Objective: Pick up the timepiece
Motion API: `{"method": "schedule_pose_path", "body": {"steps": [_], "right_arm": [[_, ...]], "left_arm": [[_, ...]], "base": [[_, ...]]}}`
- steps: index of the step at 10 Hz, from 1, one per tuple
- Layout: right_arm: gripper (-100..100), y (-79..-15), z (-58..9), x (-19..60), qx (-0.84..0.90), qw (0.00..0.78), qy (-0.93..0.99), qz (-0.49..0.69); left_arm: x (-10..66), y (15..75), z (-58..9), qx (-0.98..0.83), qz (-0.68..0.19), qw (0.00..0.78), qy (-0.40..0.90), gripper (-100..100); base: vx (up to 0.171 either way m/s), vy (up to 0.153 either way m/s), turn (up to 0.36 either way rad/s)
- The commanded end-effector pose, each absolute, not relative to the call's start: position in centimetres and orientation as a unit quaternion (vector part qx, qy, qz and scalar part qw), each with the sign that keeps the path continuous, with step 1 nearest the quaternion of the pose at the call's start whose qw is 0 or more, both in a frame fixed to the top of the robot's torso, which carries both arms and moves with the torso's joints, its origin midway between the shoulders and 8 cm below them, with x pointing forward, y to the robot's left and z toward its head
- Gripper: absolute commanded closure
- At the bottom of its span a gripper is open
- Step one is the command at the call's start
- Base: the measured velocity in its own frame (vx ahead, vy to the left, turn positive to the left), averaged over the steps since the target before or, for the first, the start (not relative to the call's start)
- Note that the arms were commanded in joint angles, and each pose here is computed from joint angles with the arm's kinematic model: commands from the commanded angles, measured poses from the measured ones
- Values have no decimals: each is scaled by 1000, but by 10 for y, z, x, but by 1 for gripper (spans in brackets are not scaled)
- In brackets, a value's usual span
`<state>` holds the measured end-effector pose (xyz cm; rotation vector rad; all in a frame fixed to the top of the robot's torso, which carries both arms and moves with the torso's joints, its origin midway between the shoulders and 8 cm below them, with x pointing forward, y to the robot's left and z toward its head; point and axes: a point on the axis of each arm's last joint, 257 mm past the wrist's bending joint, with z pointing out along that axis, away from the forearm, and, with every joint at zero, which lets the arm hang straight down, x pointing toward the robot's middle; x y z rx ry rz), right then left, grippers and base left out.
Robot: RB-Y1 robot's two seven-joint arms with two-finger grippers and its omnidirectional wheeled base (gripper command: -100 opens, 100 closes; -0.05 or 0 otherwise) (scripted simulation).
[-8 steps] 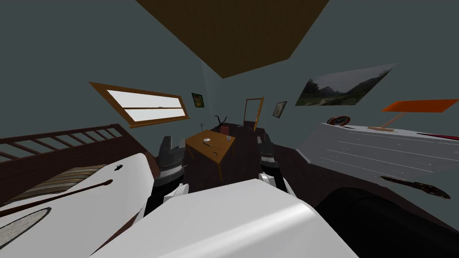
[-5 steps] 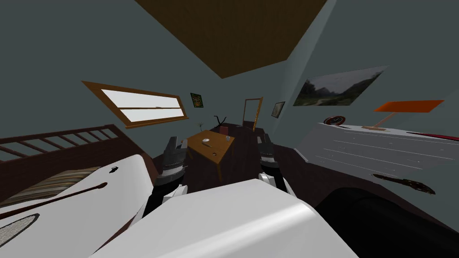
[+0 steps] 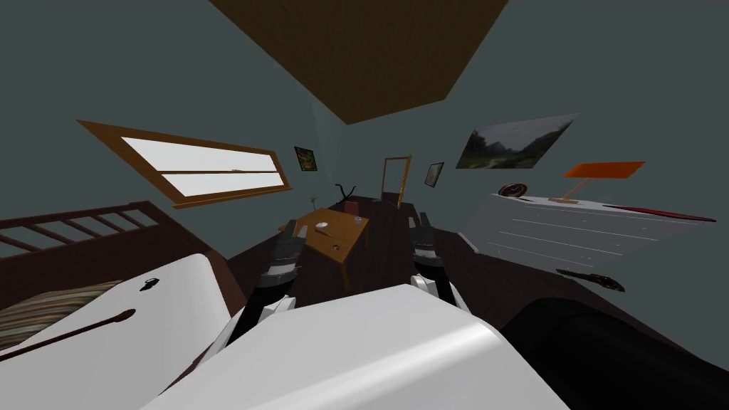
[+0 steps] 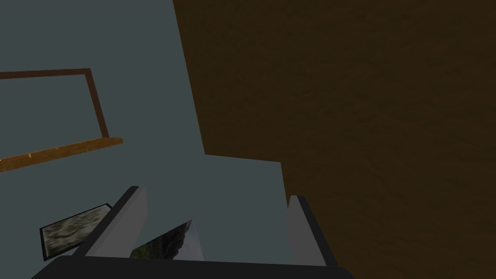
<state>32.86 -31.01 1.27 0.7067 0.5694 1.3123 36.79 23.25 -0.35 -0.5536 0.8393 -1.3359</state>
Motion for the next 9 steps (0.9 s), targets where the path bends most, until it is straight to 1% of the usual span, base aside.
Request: {"method": "schedule_pose_path", "body": {"steps": [1,6,7,9], "right_arm": [[0,-310,13,329,317,698,255,589],[0,-310,13,329,317,698,255,589],[0,-310,13,329,317,698,255,589],[0,-310,13,329,317,698,255,589]], "left_arm": [[380,229,-23,-258,-592,650,401,-100],[412,227,-92,-305,-575,582,488,-100],[412,227,-92,-305,-575,582,488,-100],[421,229,-123,-324,-561,554,523,-100]], "base": [[22,-42,-129],[36,-46,-146],[31,-30,-53],[30,-37,-130]]}}
